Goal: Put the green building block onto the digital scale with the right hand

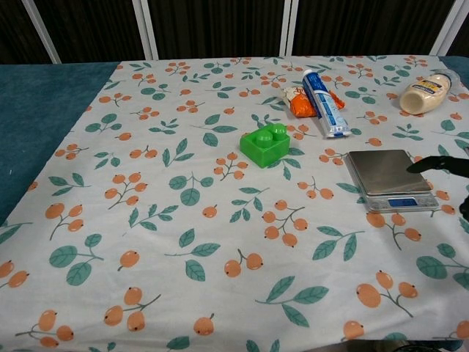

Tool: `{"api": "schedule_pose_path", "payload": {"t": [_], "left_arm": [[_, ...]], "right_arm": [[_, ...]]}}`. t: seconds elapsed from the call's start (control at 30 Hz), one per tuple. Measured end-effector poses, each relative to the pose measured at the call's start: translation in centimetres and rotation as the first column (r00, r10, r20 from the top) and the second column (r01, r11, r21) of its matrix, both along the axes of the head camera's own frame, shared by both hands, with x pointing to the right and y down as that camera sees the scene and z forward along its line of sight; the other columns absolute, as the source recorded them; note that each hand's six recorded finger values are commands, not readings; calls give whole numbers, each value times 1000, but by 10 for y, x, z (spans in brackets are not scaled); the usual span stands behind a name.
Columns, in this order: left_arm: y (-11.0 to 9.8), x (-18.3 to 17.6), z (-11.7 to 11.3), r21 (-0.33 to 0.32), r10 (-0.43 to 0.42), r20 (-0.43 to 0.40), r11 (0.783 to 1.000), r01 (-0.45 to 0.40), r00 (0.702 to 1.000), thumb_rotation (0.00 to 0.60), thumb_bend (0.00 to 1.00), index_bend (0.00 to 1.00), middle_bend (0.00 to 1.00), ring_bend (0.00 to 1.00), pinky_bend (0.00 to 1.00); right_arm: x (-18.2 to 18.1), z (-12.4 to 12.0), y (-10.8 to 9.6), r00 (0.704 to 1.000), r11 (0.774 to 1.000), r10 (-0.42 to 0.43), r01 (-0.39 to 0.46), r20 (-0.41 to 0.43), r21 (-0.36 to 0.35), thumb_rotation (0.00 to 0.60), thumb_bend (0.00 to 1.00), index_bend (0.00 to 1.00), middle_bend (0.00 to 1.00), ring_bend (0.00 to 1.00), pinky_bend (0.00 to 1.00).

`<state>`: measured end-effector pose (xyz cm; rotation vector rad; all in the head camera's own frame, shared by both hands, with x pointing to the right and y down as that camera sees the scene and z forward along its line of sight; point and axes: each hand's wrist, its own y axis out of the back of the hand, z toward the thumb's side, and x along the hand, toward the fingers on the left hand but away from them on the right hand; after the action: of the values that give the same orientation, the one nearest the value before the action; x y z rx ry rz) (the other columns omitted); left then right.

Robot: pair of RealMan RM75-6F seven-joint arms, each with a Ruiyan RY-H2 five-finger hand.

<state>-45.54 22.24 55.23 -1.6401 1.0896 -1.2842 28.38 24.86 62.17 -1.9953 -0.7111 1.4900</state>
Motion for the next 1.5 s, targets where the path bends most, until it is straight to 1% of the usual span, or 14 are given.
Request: {"api": "schedule_pose_path", "payload": {"t": [0.2,0.3,0.53,0.83,1.5], "left_arm": [[0,0,0,-1,-1,0,1000,1,1000,600,262,0,48,40,25],[0,0,0,-1,-1,0,1000,1,1000,600,262,0,48,40,25],[0,0,0,0,0,1,1000,0,1000,600,262,0,48,40,25],[0,0,0,-1,0,2,1000,0,1000,600,262,0,48,40,25],[0,0,0,-2,2,2,1000,-2,1000,600,262,0,48,40,29]], "right_arm": [[-17,20,-7,999,999,-44,44,-14,-21,600,821,123,825,872,843],[-22,27,-7,998,998,-57,56,-23,-36,600,821,124,825,873,875],[-27,43,-2,996,995,-71,67,-50,-79,600,822,124,825,873,878],[-24,46,-1,995,995,-69,63,-68,-83,600,822,125,826,873,878],[-22,47,1,996,994,-66,60,-68,-87,600,822,143,826,872,878]]}}
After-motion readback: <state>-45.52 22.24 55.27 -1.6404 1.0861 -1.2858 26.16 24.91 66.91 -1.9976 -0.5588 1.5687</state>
